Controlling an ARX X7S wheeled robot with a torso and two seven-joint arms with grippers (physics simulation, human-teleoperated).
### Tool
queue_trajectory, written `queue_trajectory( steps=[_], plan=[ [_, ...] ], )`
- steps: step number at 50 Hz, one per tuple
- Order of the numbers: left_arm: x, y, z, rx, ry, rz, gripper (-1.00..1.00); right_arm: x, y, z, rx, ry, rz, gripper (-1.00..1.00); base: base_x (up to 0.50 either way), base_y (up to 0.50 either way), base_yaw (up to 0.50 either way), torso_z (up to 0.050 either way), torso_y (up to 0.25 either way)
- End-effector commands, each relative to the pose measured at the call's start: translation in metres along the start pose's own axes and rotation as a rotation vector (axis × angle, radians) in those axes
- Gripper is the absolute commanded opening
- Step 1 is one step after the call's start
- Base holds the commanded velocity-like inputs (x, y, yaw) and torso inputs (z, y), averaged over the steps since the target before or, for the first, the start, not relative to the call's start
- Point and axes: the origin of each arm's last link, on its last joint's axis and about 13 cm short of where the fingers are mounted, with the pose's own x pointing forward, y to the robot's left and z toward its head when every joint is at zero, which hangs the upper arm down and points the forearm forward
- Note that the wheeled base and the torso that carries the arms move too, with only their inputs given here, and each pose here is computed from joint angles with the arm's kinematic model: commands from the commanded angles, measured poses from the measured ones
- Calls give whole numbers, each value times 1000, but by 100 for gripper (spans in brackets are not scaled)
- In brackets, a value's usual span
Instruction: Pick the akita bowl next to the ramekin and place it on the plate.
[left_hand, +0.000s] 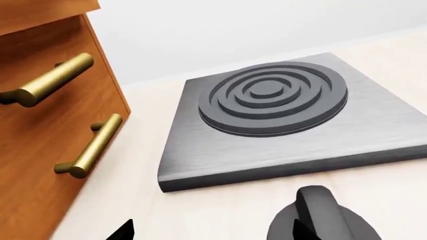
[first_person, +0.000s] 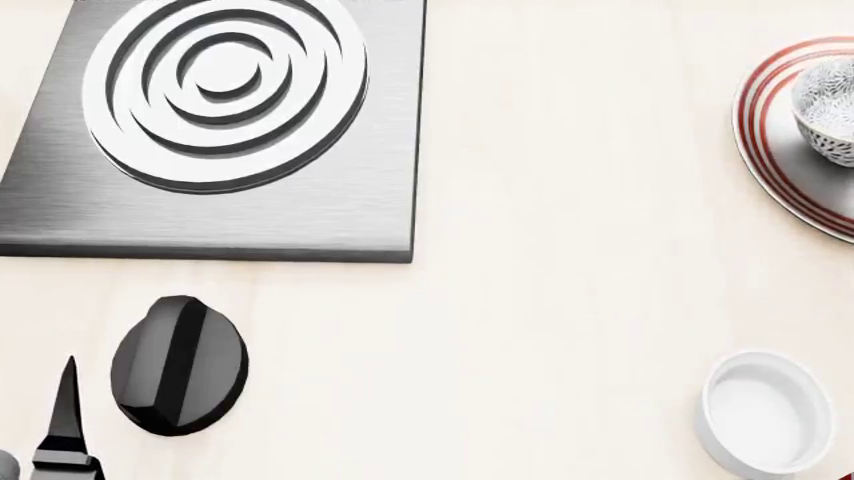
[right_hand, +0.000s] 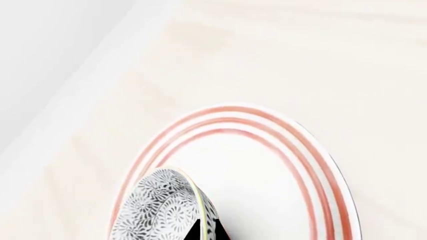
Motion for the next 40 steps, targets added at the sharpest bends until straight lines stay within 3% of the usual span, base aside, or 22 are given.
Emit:
queue_trajectory(
  steps=[1,39,40],
  plan=[
    [0,0,0,1,-1,1,100,0,1,0,-2,-8,12,-100,0,0,0,0,0],
    [0,1,-1,3,2,3,100,4,-11,-7,-19,0,-27,-100,0,0,0,0,0],
    [0,1,-1,3,2,2,100,4,-11,-7,-20,0,-27,100,0,0,0,0,0]
  ],
)
